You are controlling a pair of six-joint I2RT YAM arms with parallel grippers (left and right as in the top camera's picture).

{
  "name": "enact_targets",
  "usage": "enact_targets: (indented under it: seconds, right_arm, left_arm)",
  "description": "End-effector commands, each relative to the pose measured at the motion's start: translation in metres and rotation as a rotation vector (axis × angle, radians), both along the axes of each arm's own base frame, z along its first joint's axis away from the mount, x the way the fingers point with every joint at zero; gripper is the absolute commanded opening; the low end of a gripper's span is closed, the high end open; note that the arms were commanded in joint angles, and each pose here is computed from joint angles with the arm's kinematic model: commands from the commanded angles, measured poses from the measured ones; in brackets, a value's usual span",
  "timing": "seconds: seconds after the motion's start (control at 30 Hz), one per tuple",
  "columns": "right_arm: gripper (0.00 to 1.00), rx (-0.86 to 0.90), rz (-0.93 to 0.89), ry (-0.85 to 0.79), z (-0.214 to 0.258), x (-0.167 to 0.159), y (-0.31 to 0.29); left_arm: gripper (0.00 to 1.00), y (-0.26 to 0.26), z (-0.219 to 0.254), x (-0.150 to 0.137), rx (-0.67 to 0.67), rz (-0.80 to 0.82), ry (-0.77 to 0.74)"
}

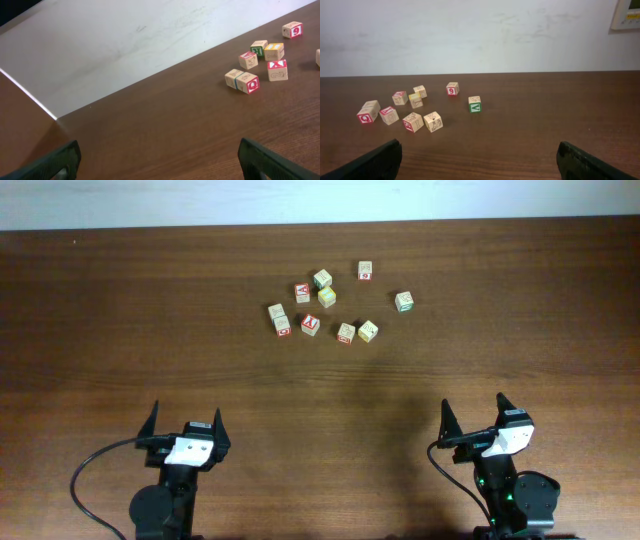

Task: Rotate 5 blocks

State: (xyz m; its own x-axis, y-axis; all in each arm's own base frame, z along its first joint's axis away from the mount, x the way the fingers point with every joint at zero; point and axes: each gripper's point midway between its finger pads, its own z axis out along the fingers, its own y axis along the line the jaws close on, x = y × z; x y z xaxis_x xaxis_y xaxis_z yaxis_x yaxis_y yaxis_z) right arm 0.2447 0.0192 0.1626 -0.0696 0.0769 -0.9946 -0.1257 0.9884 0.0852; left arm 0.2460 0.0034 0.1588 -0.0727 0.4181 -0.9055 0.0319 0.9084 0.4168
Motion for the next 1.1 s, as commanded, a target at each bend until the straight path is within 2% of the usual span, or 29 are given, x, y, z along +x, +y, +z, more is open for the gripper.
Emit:
enact_targets:
  seconds: [0.0,1.07]
  right_arm:
    - [0.98,0.009,0.020,0.002,-0.0025,-0.0004,0.0040]
    - [0.98,0.008,0.006,0.002,-0.0026,-0.0001,0.0015]
  left_arm:
    - [0.99,0.0033,-0.0021,-0.0001,0.017,0.015,-0.002]
    - [0.99,0.0033,-0.0021,-0.0001,0.017,0.015,-0.002]
